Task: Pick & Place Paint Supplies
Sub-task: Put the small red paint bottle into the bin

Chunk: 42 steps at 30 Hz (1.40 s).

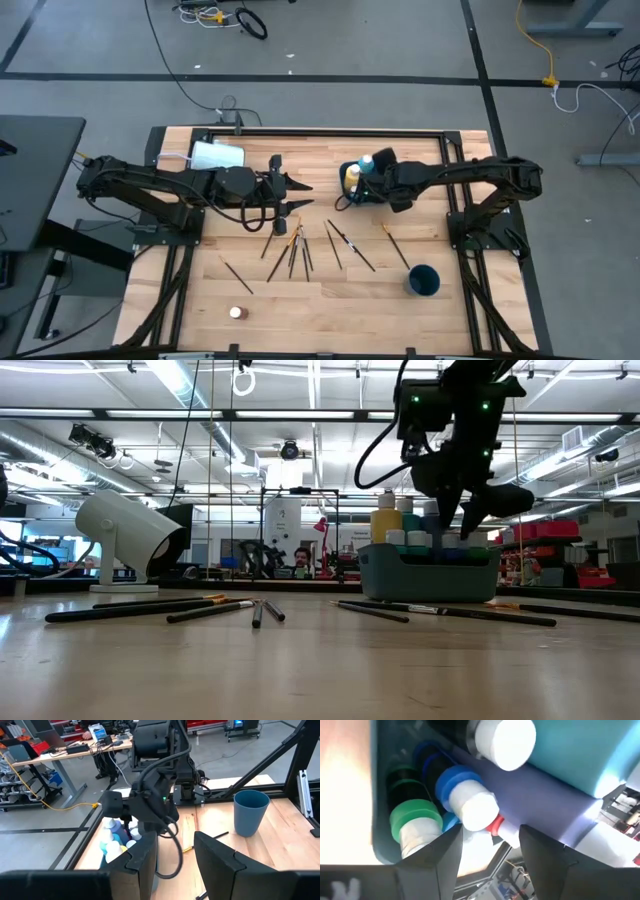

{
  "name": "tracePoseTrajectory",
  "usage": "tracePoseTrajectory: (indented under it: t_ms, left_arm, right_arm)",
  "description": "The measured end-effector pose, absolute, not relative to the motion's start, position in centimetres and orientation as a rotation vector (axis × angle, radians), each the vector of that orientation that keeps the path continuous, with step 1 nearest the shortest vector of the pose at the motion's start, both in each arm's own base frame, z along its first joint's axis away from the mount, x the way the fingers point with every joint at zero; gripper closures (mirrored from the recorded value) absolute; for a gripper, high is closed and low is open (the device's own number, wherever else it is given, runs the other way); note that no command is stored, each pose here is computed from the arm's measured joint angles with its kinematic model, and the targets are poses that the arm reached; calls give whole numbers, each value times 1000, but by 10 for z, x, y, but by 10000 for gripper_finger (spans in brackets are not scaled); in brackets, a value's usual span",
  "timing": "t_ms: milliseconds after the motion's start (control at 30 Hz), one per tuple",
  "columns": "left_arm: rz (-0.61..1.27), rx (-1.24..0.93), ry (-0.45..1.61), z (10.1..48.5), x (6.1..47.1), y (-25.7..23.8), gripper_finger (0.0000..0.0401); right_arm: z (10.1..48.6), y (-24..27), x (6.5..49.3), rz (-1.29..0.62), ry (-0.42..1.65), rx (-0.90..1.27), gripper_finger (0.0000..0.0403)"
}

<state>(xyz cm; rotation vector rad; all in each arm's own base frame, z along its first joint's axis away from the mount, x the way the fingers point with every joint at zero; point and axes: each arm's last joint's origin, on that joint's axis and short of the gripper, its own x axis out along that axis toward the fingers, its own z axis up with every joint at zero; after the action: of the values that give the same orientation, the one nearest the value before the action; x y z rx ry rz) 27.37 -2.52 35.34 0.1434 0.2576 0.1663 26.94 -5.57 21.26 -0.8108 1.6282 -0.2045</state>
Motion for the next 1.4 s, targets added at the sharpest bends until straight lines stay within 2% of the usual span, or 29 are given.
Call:
tracePoseTrajectory:
  t_ms: [167,333,500,767,967,1100,1267,1400]
  left_arm:
    - [166,142,266,353,273,-25,260]
    - [166,143,270,352,273,-25,260]
    - [135,116,312,348,272,-26,260]
    - [-112,193,498,331,263,-39,267]
    - [-216,261,523,332,249,-61,273]
    - [-272,285,487,339,227,-73,269]
    - [-215,277,384,333,187,-71,270]
    - [-101,131,267,316,158,-61,273]
  right_arm:
    - [218,-44,272,-287,1590,-766,214]
    - [242,-39,281,-375,1497,-689,218]
    - [274,-32,285,-413,1329,-492,218]
    - [295,6,296,-114,1008,-165,218]
    - [288,41,306,205,758,-224,218]
    - [297,51,298,330,635,-198,218]
    - [302,52,275,386,513,-186,218]
    - [286,48,255,373,396,-178,218]
